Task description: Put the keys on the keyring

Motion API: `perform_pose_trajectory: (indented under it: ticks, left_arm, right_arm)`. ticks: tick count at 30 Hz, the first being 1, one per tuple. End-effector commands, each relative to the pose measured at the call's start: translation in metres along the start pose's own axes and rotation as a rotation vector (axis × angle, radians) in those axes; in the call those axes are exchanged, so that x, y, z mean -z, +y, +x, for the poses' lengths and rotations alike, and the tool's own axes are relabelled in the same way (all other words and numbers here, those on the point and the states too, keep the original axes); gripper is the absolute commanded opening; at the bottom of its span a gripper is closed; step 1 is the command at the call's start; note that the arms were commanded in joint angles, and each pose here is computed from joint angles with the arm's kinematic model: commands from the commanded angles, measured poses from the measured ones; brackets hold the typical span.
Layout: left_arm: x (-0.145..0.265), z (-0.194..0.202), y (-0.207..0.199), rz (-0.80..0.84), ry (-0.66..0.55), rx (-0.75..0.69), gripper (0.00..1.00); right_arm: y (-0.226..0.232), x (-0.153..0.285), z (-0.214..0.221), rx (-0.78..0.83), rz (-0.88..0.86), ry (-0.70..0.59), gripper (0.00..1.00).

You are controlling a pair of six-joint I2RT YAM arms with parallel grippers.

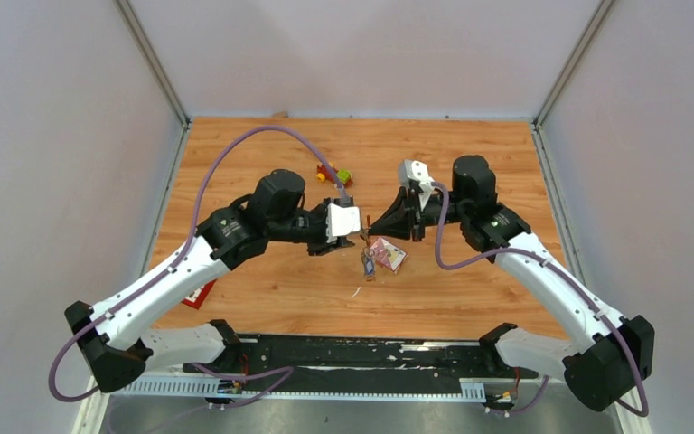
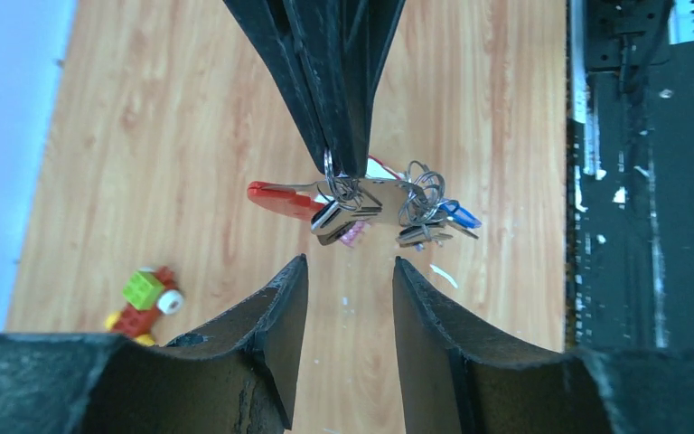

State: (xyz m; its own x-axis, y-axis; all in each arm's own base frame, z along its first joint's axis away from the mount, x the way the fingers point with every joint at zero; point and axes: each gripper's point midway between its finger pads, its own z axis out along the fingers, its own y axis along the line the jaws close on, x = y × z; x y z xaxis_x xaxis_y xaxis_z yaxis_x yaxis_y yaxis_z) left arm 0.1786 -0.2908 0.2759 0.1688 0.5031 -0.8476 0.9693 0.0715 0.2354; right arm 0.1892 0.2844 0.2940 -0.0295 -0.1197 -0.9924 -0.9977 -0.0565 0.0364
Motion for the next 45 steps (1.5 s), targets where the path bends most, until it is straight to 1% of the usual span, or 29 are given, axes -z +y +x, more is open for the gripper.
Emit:
perform_pose_trajectory:
  ticks: [1, 5, 9, 15, 16, 20, 25, 26, 28, 32, 40, 45]
  left_arm:
    - [-0.003, -0.023, 0.016, -0.050, -0.129, -0.222, 0.47]
    - [-0.010, -0.029, 0.018, -0.037, -0.157, -0.250, 0.45]
    - [-0.016, -0.032, 0.016, -0.008, -0.175, -0.244, 0.38]
    - [-0.024, -0.035, 0.005, 0.061, -0.213, -0.206, 0.14]
    - [-0.025, -0.035, 0.004, 0.066, -0.215, -0.202, 0.11]
    - [-0.029, -0.036, 0.004, 0.081, -0.220, -0.169, 0.10]
    - [-0.029, -0.040, 0.008, 0.067, -0.215, -0.162, 0.09]
    - [-0.029, -0.038, 0.009, 0.061, -0.210, -0.162, 0.07]
    - [-0.028, -0.035, 0.011, 0.047, -0.198, -0.167, 0.00]
    - [-0.025, -0.028, 0.014, 0.017, -0.170, -0.180, 0.00]
    - [-0.013, -0.016, 0.025, -0.069, -0.098, -0.225, 0.00]
    - [-0.011, -0.015, 0.028, -0.083, -0.080, -0.243, 0.00]
  right_arm:
    - [0.007, 0.004, -0.052, 0.070, -0.034, -0.087, 0.00]
    - [0.006, 0.004, -0.058, 0.050, -0.041, -0.101, 0.00]
    - [0.004, 0.003, -0.056, 0.035, -0.039, -0.108, 0.00]
    - [0.002, 0.005, -0.058, 0.045, -0.027, -0.122, 0.00]
    - [0.002, 0.005, -0.057, 0.044, -0.026, -0.124, 0.00]
    - [-0.001, 0.003, -0.051, 0.038, -0.016, -0.124, 0.00]
    - [-0.004, 0.003, -0.042, 0.039, -0.004, -0.118, 0.00]
    - [-0.004, 0.003, -0.041, 0.042, -0.001, -0.114, 0.00]
    - [-0.005, 0.004, -0.040, 0.056, 0.013, -0.106, 0.00]
    - [-0.009, 0.007, -0.039, 0.094, 0.055, -0.091, 0.00]
    - [-0.019, 0.012, -0.027, 0.099, 0.137, -0.044, 0.00]
    - [-0.020, 0.011, -0.023, 0.098, 0.139, -0.042, 0.00]
